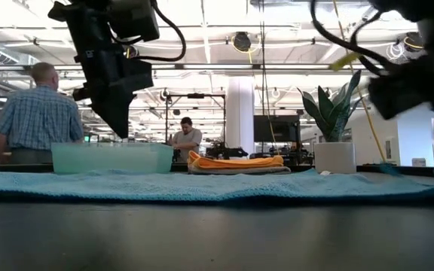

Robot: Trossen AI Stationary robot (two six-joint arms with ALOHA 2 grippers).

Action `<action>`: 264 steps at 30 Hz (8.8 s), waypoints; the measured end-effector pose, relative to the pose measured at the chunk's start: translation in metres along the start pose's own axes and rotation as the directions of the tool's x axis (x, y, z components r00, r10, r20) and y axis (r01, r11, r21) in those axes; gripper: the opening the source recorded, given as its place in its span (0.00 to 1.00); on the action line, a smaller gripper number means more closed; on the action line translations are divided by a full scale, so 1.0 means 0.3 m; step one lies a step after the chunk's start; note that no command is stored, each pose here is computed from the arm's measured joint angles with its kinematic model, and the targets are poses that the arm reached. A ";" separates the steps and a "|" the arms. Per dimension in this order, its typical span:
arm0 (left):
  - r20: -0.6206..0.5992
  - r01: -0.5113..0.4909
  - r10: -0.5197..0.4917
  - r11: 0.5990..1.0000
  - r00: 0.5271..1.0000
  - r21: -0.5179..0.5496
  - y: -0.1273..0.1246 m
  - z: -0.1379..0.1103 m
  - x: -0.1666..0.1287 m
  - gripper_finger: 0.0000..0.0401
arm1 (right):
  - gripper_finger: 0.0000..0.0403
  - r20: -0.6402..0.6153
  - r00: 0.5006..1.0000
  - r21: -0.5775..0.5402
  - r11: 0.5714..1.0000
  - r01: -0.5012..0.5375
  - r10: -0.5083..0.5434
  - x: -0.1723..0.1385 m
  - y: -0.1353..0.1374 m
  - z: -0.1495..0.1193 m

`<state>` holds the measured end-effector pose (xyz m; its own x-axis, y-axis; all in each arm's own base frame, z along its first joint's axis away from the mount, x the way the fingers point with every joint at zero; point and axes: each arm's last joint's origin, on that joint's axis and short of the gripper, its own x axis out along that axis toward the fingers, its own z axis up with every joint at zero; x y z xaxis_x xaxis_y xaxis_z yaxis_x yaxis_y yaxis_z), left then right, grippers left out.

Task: Fold microfiber towels
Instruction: Fold the blue microfiber towel

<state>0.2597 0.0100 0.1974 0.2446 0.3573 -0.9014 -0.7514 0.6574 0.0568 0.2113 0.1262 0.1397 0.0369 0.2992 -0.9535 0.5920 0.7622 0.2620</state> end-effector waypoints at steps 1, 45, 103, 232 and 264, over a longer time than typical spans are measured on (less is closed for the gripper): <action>-0.002 0.003 -0.003 1.000 1.000 0.000 0.000 0.000 0.000 0.04 | 0.00 -0.035 0.999 -0.004 1.000 0.024 -0.024 0.002 -0.005 -0.017; -0.084 0.140 -0.143 0.989 0.986 -0.039 -0.006 0.015 0.007 0.05 | 0.37 0.637 0.740 0.073 0.938 -0.338 0.217 -0.230 -0.501 0.293; -0.274 0.091 -0.160 0.965 0.948 -0.247 0.177 0.002 0.157 0.48 | 0.37 0.545 0.810 0.088 0.946 -0.311 0.215 -0.169 -0.564 0.339; -0.224 0.234 -0.233 0.972 0.946 -0.023 -0.038 -0.138 -0.182 0.00 | 0.00 0.529 0.764 -0.179 0.928 -0.325 0.370 -0.340 -0.138 0.117; -0.303 0.244 -0.234 0.970 0.924 -0.004 -0.224 -0.389 -0.286 0.00 | 0.00 0.396 0.833 -0.145 0.922 -0.360 0.387 -0.153 0.026 0.039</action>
<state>0.2176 -0.1423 0.2209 0.2162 -0.0246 -0.9760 -0.6711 0.7223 -0.1668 0.2237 0.1118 0.1837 0.5785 0.3172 -0.7515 0.4156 0.6781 0.6062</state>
